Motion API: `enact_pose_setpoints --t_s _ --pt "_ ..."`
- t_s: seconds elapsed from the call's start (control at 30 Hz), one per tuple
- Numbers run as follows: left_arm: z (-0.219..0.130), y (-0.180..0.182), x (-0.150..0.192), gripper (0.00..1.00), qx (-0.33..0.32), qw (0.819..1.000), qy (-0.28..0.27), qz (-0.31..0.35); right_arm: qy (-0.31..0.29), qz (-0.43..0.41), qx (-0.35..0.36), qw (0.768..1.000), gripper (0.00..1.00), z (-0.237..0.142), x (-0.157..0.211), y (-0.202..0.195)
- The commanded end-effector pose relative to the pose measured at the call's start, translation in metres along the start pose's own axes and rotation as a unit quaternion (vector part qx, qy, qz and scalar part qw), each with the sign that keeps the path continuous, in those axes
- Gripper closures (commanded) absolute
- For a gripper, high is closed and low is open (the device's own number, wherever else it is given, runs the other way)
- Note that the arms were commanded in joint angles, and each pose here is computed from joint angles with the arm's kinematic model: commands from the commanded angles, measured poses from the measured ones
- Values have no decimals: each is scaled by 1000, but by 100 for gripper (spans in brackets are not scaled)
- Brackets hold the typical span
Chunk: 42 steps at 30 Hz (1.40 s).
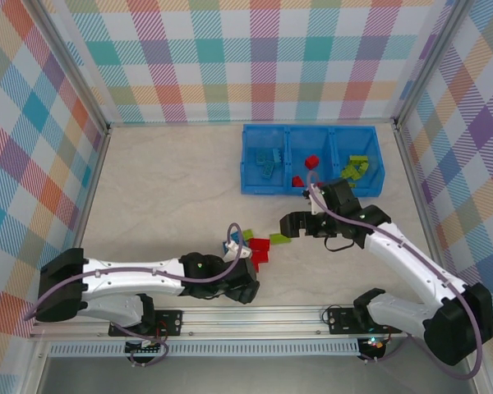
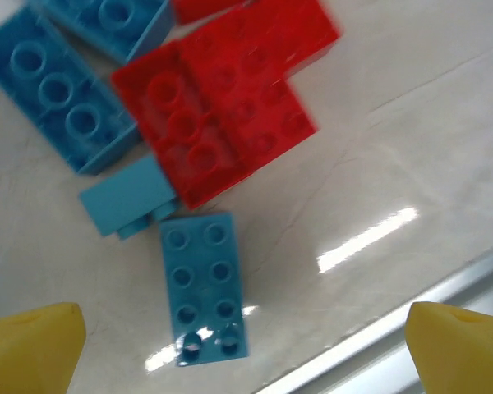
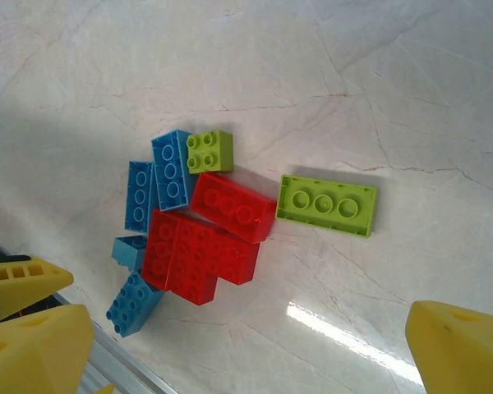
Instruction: Sort the legos into containers by color
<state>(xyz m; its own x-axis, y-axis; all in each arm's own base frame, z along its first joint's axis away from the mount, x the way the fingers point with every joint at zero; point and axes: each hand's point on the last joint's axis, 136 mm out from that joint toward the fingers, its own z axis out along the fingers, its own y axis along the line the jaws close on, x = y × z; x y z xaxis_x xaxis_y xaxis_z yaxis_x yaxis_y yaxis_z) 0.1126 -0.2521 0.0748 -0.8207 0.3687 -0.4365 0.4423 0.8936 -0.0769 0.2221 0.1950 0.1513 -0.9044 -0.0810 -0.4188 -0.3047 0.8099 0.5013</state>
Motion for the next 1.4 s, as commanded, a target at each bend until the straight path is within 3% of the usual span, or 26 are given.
enact_pose_setpoints --t_s 0.0,0.1,0.23,0.5,0.67,0.83,1.0,1.17,1.37 --pt "6 12 1 3 -30 999 -12 -27 -8 -19 -7 1000 1 2 -12 6" --pt "25 -3 15 9 3 999 40 -14 -10 -20 -2 1000 0 0 -12 5" --pt "42 -3 29 22 -9 997 82 -10 -35 -12 3 999 0 -3 -13 1" --pt "47 11 35 68 -42 995 88 6 -35 1 -6 999 0 -2 -12 3" --pt "20 1 15 77 -8 998 59 35 -51 -2 -9 999 0 -6 -18 5" --pt "-36 -7 -47 78 51 998 -38 30 -64 1 -18 998 0 -9 -25 11" --pt "-70 25 -140 82 48 985 -162 -38 -122 -4 -47 991 0 -23 -43 24" --pt "-67 25 -227 81 47 972 -227 -33 -163 -23 -118 979 0 -36 -53 50" --pt "-16 49 -310 75 11 971 -231 -63 -173 -19 -123 977 0 -41 -50 50"
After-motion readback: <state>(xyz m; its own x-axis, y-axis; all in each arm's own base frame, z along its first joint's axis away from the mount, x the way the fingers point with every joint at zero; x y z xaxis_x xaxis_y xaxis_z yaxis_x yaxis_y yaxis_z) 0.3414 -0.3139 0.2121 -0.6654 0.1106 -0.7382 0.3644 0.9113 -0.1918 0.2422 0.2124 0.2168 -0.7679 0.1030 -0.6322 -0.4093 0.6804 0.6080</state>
